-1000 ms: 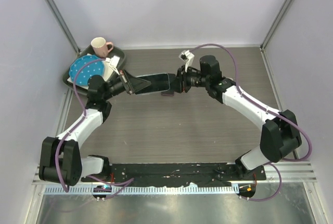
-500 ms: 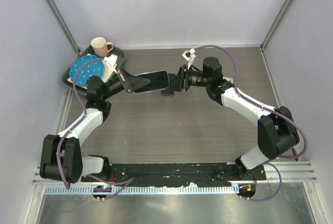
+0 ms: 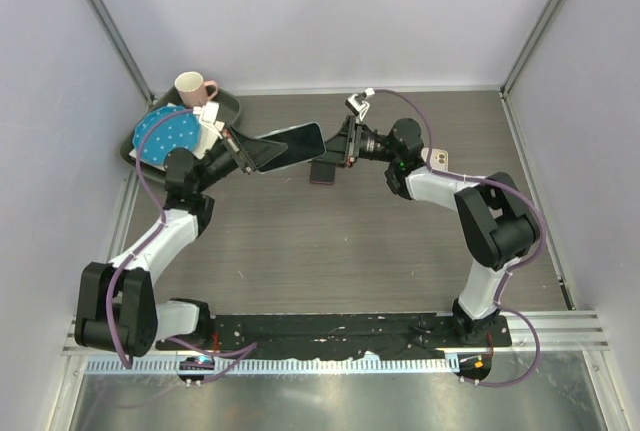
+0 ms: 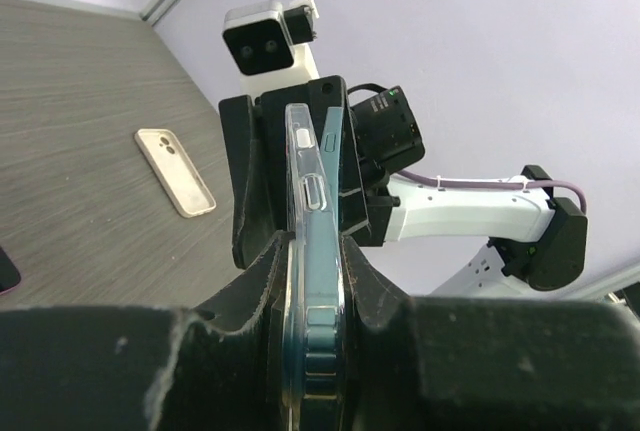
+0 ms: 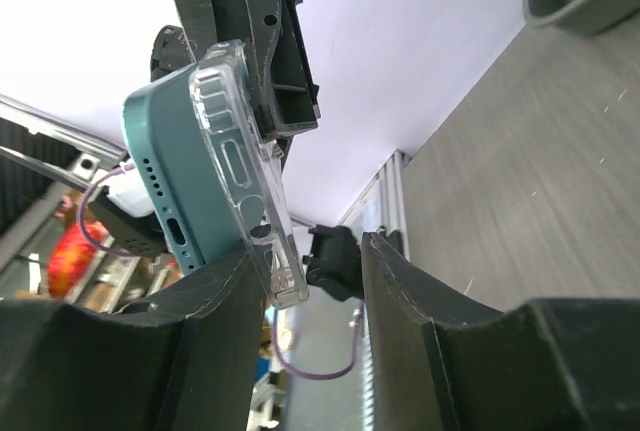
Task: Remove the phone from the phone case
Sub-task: Remove the phone case from the phone.
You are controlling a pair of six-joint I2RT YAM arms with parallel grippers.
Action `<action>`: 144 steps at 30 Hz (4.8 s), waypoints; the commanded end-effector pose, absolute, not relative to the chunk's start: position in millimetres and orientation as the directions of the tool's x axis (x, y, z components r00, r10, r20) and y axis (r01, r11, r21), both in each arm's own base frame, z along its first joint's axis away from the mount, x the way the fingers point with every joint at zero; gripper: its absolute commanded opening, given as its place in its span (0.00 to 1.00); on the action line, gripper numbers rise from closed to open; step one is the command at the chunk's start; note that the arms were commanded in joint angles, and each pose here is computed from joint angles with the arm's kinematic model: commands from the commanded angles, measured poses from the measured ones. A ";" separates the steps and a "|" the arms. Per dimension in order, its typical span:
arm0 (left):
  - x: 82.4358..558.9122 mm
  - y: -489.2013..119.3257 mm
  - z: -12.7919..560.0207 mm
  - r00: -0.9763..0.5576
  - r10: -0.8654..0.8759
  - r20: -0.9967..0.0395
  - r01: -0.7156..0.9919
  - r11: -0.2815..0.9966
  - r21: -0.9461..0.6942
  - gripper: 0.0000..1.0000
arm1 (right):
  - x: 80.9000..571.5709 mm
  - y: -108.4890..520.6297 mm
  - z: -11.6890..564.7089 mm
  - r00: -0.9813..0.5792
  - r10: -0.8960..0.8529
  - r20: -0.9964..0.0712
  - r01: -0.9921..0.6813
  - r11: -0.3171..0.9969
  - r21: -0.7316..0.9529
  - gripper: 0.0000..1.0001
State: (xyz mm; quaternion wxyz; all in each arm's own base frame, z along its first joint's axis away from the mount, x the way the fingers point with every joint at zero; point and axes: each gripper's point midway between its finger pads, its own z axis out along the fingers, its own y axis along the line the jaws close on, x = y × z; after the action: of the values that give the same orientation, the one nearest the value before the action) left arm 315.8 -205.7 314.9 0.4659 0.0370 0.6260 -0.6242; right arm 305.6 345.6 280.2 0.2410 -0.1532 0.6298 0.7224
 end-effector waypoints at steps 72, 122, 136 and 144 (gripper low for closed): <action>255.2 -246.4 201.9 -0.846 -0.150 -0.511 0.470 0.241 -0.849 0.00 | 248.1 278.7 409.5 -0.376 0.394 -0.839 -0.922 -0.251 0.295 0.13; 247.0 -236.3 293.2 -0.728 -0.281 -0.625 0.651 0.000 -0.759 0.00 | 199.7 277.4 351.9 -0.494 0.139 -0.858 -0.848 -0.296 0.440 0.59; 225.3 -232.6 343.3 -0.681 -0.303 -0.667 0.719 -0.101 -0.688 0.00 | 222.0 256.4 339.5 -0.328 0.172 -0.929 -0.945 -0.051 0.324 0.64; 214.0 -239.5 365.1 -0.658 -0.277 -0.700 0.749 -0.156 -0.644 0.00 | 237.2 257.0 330.6 -0.456 0.194 -0.869 -0.890 -0.111 0.443 0.62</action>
State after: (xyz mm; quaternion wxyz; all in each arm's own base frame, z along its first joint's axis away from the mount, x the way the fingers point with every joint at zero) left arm 232.3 -238.5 326.6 0.3098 0.1594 0.5959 -0.7236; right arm 233.9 253.9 329.6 0.4192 -0.3388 0.5457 0.6416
